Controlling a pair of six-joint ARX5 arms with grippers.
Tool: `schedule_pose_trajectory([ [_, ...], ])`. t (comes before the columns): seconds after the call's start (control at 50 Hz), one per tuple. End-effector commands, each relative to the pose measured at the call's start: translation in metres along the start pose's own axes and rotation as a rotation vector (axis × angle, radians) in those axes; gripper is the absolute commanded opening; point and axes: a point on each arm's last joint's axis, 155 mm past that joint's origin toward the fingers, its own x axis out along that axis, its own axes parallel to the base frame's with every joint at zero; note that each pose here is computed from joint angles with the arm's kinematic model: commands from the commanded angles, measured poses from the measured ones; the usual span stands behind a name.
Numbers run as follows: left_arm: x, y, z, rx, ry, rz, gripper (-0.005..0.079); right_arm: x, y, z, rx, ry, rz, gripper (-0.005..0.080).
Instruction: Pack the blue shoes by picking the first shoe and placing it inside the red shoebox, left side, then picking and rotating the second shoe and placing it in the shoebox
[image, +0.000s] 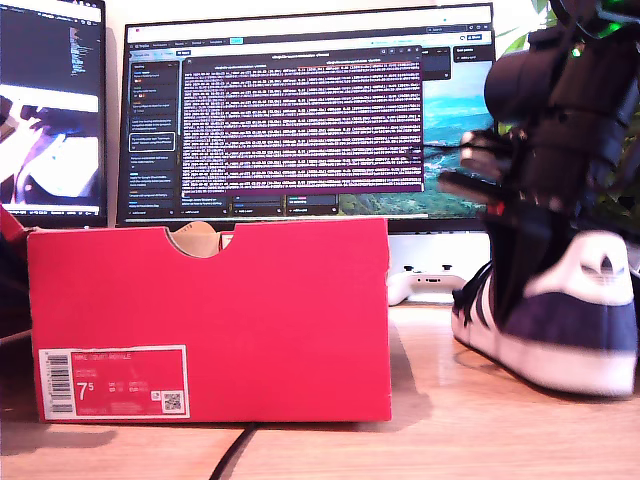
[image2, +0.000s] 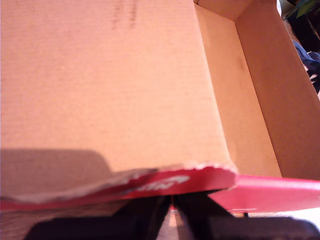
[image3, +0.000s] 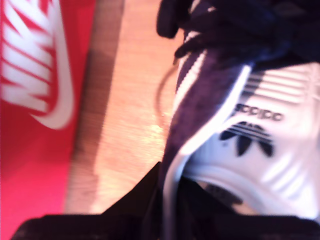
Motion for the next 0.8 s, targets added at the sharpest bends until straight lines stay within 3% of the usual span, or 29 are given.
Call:
schedule_pose_trajectory([
  [0.0,0.000,-0.004,0.005,0.004,-0.015,-0.011,-0.0019,-0.014,0.012,0.019,-0.022,-0.046,0.016,-0.0013],
  [0.28,0.000,-0.004,0.005,0.004,-0.015,-0.011,-0.0019,-0.052,0.038,0.039,-0.021,-0.075,0.044,-0.0013],
  [0.6,0.000,-0.004,0.005,0.005,-0.016,-0.011,-0.0019,-0.092,0.110,0.059,-0.013,-0.150,0.236,-0.0013],
  [0.78,0.000,-0.004,0.005,0.005,-0.016,-0.011,-0.0019,-0.098,0.158,0.059,-0.028,-0.175,0.326,-0.0013],
])
